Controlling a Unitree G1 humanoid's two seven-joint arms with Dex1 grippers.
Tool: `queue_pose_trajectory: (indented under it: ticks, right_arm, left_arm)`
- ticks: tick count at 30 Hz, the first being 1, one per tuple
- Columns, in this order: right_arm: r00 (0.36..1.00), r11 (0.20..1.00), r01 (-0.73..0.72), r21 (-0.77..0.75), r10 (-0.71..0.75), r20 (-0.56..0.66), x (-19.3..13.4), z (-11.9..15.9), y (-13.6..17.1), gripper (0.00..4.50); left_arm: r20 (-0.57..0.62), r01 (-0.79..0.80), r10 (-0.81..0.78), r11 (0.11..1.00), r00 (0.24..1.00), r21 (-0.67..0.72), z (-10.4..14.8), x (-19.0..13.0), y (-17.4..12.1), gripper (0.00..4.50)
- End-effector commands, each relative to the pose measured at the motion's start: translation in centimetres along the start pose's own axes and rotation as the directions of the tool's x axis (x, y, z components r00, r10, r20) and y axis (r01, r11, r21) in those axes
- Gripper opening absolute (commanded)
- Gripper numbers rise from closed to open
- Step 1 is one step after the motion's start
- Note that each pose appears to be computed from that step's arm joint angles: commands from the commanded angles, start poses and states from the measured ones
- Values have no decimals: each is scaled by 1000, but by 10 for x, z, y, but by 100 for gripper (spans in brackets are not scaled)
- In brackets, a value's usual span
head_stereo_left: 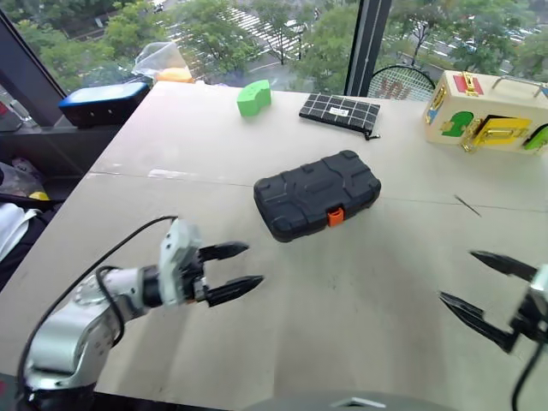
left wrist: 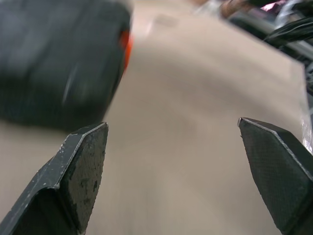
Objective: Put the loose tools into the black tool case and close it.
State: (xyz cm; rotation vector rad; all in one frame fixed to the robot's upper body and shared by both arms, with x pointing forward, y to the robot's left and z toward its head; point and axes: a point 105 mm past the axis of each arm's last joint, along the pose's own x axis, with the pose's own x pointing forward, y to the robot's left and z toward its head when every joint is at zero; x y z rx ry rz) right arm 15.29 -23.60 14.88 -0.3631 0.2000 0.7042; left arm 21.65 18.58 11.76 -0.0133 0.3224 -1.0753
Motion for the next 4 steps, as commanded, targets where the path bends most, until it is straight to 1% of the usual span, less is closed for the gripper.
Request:
queue_pose_trajectory:
  ticks: [1, 4]
  right_arm:
    - [999, 997, 48, -58, -49, -19, -26, 2, -3, 450]
    - [996, 997, 68, -48, -71, -54, -37, -7, -3, 450]
  left_arm:
    - [-17, -54, 55, 998, 998, 27, 1, -24, 7, 433]
    - [-20, -43, 43, 999, 999, -12, -4, -28, 5, 433]
